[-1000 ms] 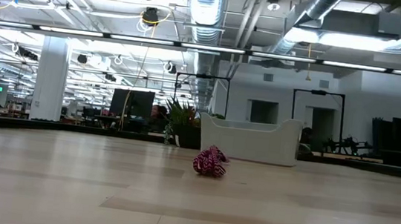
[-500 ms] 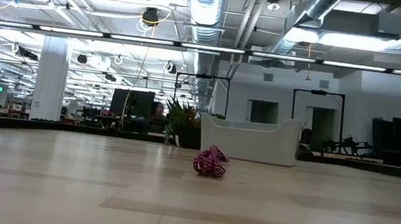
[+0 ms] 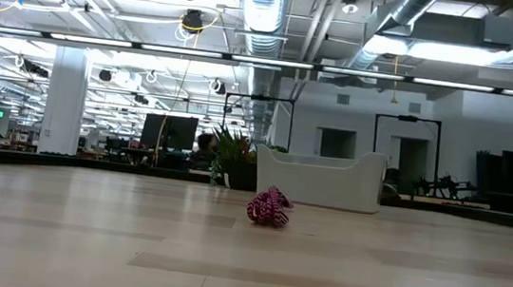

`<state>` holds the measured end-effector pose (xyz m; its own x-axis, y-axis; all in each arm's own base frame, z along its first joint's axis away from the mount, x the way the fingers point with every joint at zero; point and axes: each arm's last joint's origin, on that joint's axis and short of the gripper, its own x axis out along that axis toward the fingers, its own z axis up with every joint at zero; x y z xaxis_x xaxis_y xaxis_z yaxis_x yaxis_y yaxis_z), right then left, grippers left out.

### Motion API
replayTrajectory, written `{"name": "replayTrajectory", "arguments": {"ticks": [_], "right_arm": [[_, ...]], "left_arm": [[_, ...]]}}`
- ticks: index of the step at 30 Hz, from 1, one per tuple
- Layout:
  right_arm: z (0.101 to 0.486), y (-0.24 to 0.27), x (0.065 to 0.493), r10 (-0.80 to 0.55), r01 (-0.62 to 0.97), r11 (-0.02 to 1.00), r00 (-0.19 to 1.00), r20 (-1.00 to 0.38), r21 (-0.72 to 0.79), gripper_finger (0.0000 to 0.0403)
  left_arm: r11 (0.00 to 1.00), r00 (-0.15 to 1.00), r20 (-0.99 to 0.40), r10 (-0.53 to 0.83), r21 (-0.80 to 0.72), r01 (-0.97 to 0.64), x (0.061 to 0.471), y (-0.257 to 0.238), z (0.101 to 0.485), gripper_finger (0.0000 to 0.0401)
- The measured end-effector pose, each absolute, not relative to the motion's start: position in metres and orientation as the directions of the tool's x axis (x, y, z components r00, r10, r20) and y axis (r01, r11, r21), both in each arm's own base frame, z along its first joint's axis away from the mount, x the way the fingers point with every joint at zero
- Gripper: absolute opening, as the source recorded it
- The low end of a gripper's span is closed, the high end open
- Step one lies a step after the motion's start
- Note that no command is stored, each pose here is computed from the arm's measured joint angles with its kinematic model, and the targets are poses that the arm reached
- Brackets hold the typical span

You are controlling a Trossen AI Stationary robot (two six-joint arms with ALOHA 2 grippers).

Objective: Pick and place USB-C Cables
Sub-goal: Put the white charger cable into the white bin

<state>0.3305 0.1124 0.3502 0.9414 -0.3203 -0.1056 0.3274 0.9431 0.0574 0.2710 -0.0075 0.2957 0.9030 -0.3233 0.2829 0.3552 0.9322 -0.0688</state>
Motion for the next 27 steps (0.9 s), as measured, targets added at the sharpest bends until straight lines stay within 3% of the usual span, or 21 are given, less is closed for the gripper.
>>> {"name": "replayTrajectory", "arguments": {"ticks": [27], "right_arm": [[0.346, 0.112, 0.332, -0.286, 0.297, 0.952, 0.948, -0.136, 0.071, 0.0008]], "left_arm": [[0.919, 0.899, 0.249, -0.36, -0.07, 0.388, 0.305, -0.008, 0.31, 0.0304]]}}
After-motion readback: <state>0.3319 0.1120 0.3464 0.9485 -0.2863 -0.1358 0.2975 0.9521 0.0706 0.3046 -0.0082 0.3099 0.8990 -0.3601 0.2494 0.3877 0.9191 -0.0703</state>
